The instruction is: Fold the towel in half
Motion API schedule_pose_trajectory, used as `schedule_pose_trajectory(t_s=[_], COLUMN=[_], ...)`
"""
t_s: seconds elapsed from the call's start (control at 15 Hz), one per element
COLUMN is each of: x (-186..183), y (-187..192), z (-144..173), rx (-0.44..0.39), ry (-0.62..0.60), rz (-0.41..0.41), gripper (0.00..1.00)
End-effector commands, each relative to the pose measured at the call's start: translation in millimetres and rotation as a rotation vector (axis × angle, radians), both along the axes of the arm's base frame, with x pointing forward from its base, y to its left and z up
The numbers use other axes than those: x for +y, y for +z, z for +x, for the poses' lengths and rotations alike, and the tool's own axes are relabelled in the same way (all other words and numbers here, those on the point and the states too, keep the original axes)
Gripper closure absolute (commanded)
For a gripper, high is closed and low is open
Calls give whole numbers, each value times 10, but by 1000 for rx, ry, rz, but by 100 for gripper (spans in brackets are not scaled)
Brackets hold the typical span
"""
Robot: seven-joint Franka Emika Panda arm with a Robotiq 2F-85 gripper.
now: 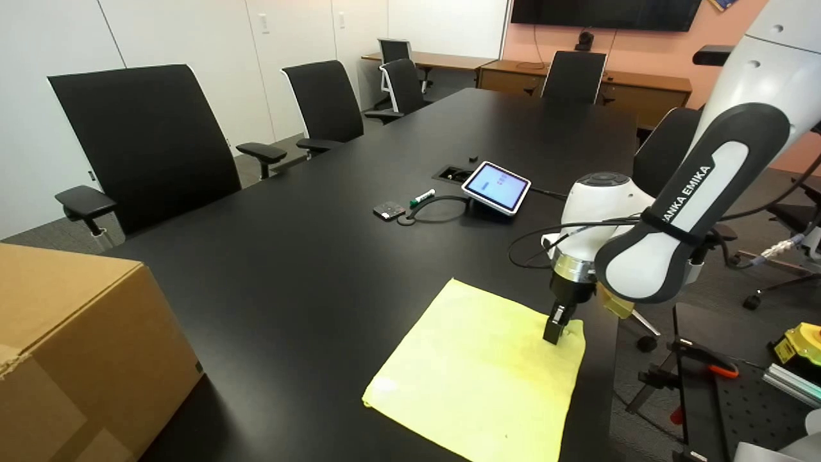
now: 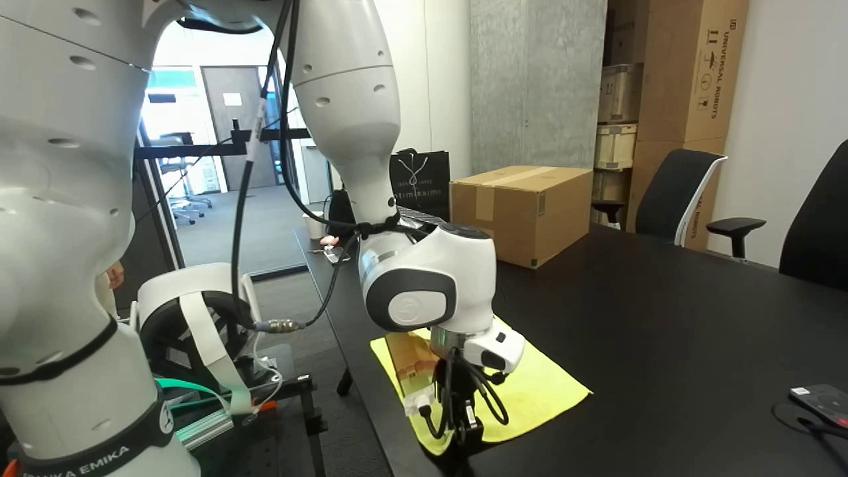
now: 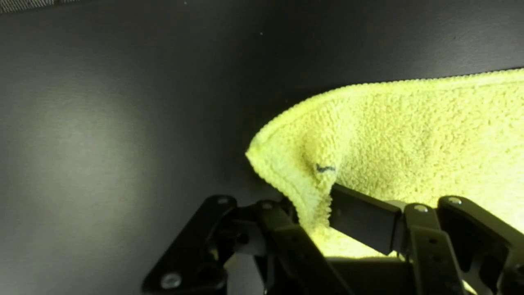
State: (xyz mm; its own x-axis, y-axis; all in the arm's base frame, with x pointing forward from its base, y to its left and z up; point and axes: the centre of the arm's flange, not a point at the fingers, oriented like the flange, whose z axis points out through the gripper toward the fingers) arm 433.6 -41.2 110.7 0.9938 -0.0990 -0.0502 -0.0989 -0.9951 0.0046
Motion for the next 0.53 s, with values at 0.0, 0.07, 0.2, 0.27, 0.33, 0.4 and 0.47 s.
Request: schedule_pose_trajectory(t_s=[0.0, 0.07, 0.2, 0.27, 0.33, 0.4, 0.47], x=[95, 101, 102, 96, 83, 70, 59], y=[211, 246, 375, 428, 490, 555, 587], z=[51, 86, 154, 195, 250, 296, 366], rx=[3, -6, -25, -38, -53, -65, -81], ry=[-23, -33, -45, -54, -63, -69, -76], rz=[-23, -29, -37, -39, -43, -46, -49], gripper=[94, 95, 94, 93, 93, 93, 94])
